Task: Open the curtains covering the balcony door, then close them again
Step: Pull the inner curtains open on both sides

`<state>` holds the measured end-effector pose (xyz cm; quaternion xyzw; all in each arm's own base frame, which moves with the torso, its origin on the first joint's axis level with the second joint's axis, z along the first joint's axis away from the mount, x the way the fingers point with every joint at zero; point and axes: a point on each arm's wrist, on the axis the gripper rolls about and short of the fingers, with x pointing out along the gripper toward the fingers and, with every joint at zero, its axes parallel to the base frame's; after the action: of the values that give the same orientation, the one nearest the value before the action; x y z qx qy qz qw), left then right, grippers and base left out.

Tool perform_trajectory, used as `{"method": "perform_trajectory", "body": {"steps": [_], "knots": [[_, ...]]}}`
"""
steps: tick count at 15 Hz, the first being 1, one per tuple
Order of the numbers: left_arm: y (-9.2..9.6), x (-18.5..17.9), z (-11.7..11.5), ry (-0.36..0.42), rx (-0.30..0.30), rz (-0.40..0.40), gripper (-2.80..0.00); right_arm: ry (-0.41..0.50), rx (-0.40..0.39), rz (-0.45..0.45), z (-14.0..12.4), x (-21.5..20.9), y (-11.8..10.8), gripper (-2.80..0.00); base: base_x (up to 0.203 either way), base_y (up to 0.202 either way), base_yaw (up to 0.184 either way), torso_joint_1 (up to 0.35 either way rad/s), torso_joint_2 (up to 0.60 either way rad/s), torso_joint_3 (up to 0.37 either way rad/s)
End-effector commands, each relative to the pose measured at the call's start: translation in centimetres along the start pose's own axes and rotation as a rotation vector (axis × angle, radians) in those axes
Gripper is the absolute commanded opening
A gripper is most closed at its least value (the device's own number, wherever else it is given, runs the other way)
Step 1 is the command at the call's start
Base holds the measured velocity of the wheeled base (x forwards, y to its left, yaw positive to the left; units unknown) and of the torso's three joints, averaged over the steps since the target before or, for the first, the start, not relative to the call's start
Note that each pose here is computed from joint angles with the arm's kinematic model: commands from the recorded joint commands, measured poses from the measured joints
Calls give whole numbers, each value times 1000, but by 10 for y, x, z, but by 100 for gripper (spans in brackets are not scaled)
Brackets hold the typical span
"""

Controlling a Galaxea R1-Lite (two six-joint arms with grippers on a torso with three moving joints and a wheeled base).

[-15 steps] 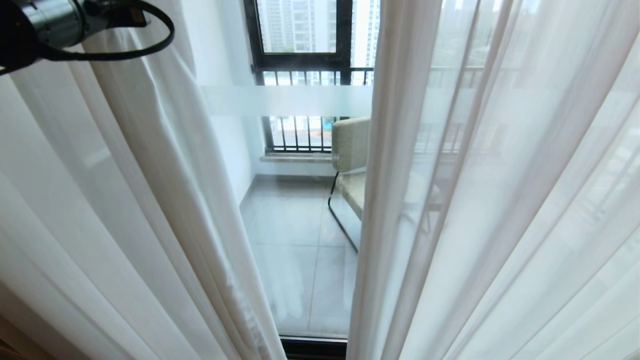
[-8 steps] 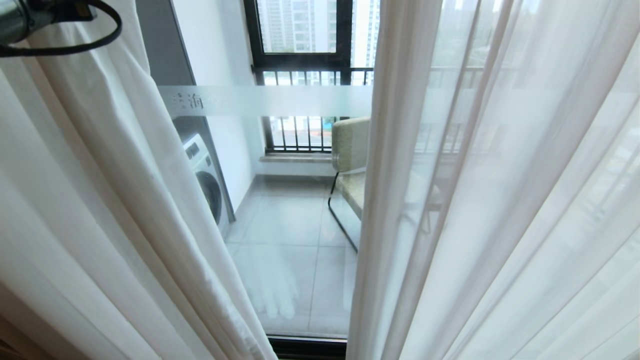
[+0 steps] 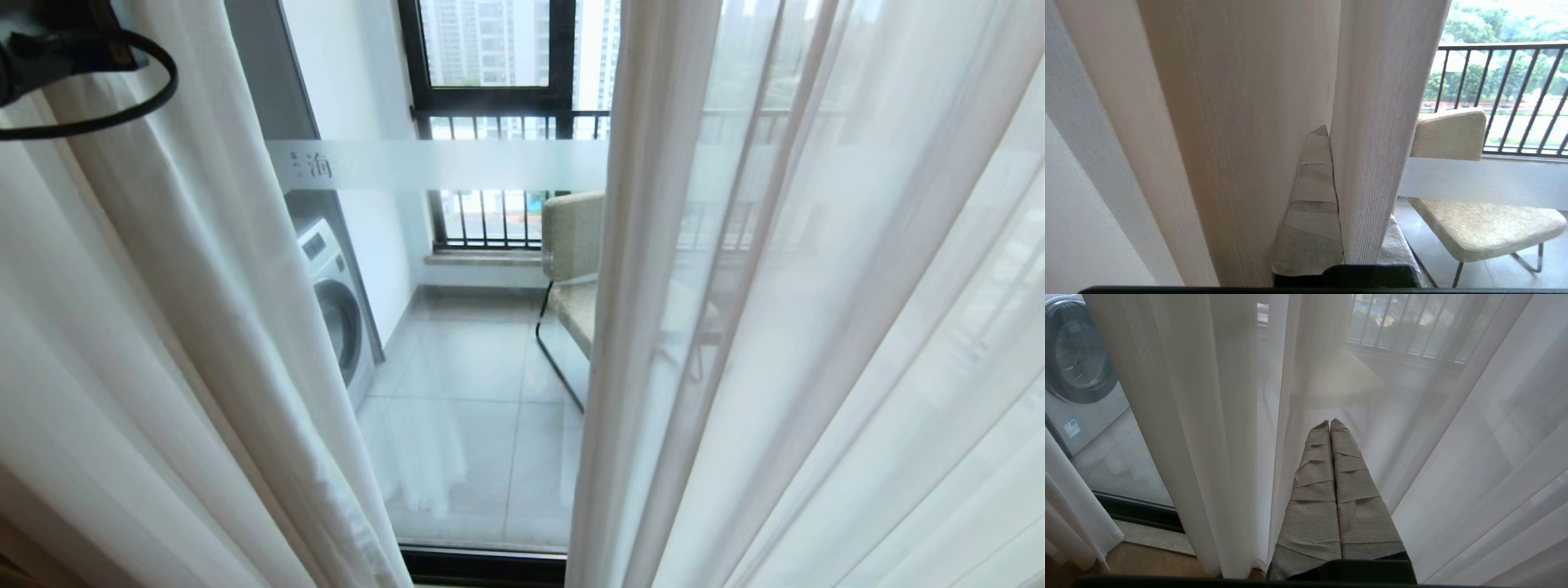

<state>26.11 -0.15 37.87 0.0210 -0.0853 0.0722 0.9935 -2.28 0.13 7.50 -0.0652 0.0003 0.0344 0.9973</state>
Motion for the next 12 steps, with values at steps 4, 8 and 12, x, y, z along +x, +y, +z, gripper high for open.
{"method": "perform_trajectory", "body": {"steps": [4,8,12], "knots": [[0,-10,0,-1,0,-63,-280,-1,-2,2,0,0,0,-280,0,0,0,0,0,0],[0,-8,-1,3,-2,-73,-280,-1,-1,2,0,0,0,-280,0,0,0,0,0,0],[2,-8,-2,8,-2,-66,-280,-1,-1,1,0,0,0,-280,0,0,0,0,0,0]]}}
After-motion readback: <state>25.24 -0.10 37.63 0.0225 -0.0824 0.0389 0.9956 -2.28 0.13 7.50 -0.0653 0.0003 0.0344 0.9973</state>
